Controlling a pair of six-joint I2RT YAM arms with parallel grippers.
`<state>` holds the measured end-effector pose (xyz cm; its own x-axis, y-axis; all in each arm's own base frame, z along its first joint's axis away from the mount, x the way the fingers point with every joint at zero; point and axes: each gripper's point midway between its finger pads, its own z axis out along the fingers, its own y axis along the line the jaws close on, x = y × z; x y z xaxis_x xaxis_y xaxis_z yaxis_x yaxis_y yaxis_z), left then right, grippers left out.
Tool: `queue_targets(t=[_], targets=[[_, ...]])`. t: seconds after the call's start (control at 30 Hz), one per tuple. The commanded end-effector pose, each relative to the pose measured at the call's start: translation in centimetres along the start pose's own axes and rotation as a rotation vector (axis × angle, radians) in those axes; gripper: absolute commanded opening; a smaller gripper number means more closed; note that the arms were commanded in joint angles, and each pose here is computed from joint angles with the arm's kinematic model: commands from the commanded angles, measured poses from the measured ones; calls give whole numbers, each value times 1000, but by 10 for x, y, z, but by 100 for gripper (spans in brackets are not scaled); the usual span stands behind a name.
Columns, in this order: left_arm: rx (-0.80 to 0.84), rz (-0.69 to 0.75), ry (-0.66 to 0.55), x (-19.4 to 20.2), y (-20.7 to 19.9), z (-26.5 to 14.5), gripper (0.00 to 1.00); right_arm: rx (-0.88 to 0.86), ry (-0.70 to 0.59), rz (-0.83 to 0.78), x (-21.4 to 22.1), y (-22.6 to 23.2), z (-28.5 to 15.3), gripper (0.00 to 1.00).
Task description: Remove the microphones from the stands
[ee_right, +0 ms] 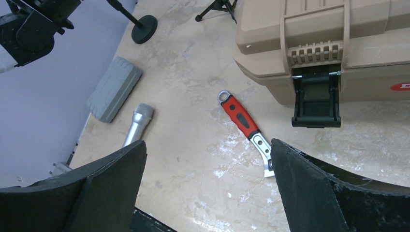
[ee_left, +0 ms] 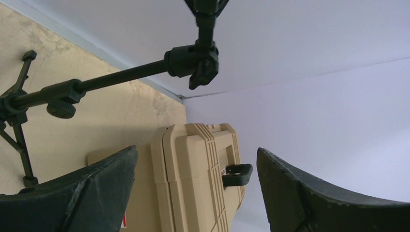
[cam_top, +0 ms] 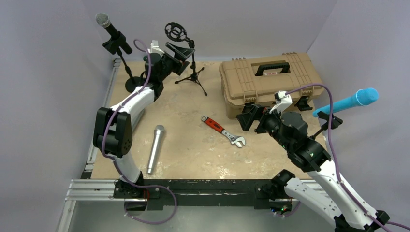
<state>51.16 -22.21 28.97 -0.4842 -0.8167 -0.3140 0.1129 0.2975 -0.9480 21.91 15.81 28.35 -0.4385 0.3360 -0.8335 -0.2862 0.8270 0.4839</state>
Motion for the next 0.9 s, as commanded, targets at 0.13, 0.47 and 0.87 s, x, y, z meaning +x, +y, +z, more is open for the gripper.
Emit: queue_targets(t=[0.13, 0.47, 0.87], targets=[[-85, 452, -105, -24, 7, -11, 81, -6, -45, 22, -17, 7, -6, 99], [-250, 873, -90, -14, 79, 17, 82, 5, -27, 23, -13, 5, -1, 99], [-171, 675, -81, 2, 101, 63, 62, 28, -18, 29, -12, 1, -7, 99]])
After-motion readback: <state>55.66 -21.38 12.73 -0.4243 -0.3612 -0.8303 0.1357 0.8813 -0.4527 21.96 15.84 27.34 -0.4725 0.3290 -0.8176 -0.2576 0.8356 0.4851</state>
